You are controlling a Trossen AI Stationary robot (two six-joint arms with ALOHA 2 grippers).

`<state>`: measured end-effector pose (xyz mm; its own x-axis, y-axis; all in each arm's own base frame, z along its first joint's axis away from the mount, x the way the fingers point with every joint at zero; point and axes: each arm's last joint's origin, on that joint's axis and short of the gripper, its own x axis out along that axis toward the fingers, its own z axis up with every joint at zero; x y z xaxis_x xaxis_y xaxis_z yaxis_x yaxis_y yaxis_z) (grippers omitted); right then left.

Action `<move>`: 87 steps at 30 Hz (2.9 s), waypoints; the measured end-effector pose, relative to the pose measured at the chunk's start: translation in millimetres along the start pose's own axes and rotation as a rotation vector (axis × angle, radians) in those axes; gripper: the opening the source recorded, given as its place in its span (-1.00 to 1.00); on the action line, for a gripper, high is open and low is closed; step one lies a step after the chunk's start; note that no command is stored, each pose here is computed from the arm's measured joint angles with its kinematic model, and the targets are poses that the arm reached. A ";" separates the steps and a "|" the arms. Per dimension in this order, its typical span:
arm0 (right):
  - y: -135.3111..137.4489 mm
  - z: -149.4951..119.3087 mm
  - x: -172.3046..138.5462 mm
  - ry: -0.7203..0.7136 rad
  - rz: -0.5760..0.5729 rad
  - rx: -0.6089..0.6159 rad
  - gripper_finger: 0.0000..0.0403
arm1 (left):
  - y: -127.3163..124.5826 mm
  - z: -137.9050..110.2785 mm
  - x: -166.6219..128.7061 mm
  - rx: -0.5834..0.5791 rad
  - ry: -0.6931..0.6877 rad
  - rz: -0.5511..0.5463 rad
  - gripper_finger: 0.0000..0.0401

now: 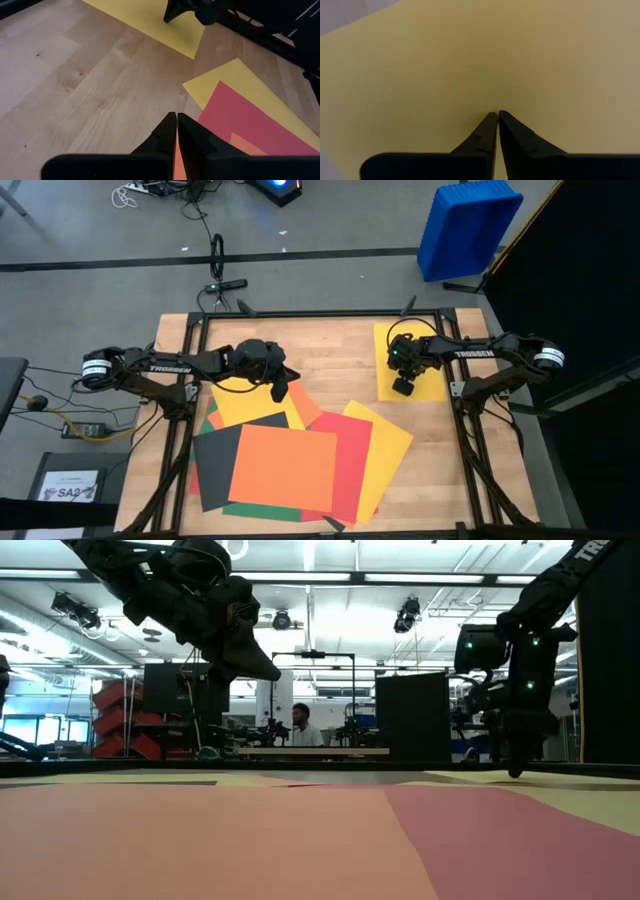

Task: Organize paper
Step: Move the yellow colored paper to the top right of the table

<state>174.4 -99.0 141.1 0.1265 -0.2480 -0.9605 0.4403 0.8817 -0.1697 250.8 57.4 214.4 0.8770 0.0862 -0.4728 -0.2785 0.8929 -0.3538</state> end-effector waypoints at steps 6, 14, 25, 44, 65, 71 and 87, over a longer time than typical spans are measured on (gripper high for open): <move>-0.3 1.4 0.1 -0.015 -0.010 -0.016 -1.00 | 0.3 0.0 0.1 0.001 -0.002 0.008 -1.00; -0.2 4.7 0.0 -0.049 -0.011 -0.033 -1.00 | 2.5 -3.8 6.2 -0.001 0.022 0.017 -1.00; 8.1 5.3 -1.3 -0.057 0.000 -0.072 -1.00 | 14.9 -26.1 44.2 -0.023 0.119 0.012 -1.00; 24.9 28.5 -20.7 -0.181 -0.015 -0.100 -1.00 | 17.9 -14.7 49.6 -0.037 0.000 -0.053 -1.00; 16.3 23.4 -85.2 -0.439 -0.116 0.228 -1.00 | -15.6 35.9 -99.0 0.155 -0.209 0.138 -1.00; 5.1 -12.3 -103.7 -0.681 -0.004 0.396 -1.00 | -20.9 30.9 -116.5 0.164 -0.219 0.147 -1.00; -16.7 -29.2 -21.5 -0.301 -0.119 0.666 -1.00 | -20.9 32.9 -109.8 0.155 -0.226 0.151 -1.00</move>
<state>138.5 -96.7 158.1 0.2404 -0.5102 -0.8258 0.9001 0.4357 -0.0072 173.2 43.8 300.3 0.8997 0.3037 -0.3136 -0.3648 0.9176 -0.1578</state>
